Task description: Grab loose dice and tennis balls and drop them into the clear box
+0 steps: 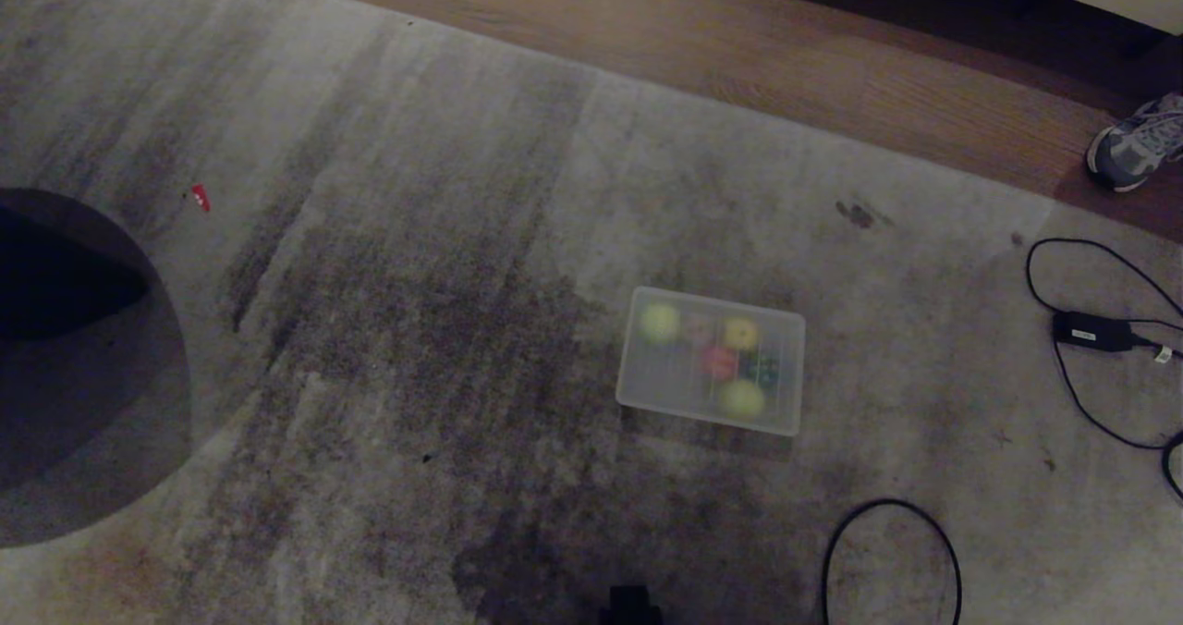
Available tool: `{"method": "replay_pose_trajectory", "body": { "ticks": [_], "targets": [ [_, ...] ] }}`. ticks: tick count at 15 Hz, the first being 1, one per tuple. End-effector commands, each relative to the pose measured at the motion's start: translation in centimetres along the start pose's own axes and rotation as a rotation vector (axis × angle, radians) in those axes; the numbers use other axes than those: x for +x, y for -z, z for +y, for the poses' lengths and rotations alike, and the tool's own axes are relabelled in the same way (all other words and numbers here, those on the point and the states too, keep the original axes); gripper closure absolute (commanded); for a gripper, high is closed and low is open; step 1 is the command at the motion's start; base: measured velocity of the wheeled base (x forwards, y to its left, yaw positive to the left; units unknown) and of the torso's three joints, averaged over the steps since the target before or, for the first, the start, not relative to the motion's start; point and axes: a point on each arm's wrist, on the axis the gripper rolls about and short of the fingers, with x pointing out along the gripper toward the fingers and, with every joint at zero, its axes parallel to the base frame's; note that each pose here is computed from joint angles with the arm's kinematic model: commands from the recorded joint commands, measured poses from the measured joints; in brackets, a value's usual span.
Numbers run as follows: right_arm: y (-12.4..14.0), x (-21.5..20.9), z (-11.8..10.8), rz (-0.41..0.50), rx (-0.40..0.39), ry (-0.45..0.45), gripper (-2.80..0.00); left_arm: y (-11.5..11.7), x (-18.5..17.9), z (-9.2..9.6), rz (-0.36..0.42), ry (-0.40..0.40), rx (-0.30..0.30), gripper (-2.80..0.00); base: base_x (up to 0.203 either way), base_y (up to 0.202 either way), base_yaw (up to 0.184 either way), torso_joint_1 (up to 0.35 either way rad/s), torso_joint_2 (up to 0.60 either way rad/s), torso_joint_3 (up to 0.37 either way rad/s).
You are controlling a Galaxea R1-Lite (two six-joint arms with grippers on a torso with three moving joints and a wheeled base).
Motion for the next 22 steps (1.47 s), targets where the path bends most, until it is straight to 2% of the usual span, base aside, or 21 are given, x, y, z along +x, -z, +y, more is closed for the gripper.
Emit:
{"method": "replay_pose_trajectory", "body": {
  "ticks": [1, 22],
  "targets": [
    [-0.01, 0.02, 0.00, 0.003, 0.000, 0.000, 0.00, 0.03, 0.02, 0.00, 0.002, -0.001, -0.002, 0.00, 0.000, 0.000, 0.000, -0.001, 0.00, 0.199],
    [0.02, 0.03, 0.00, 0.003, -0.002, 0.000, 0.00, 0.02, 0.02, 0.01, 0.000, -0.003, -0.005, 0.00, 0.000, 0.000, 0.000, 0.002, 0.00, 0.201]
  ]
}}
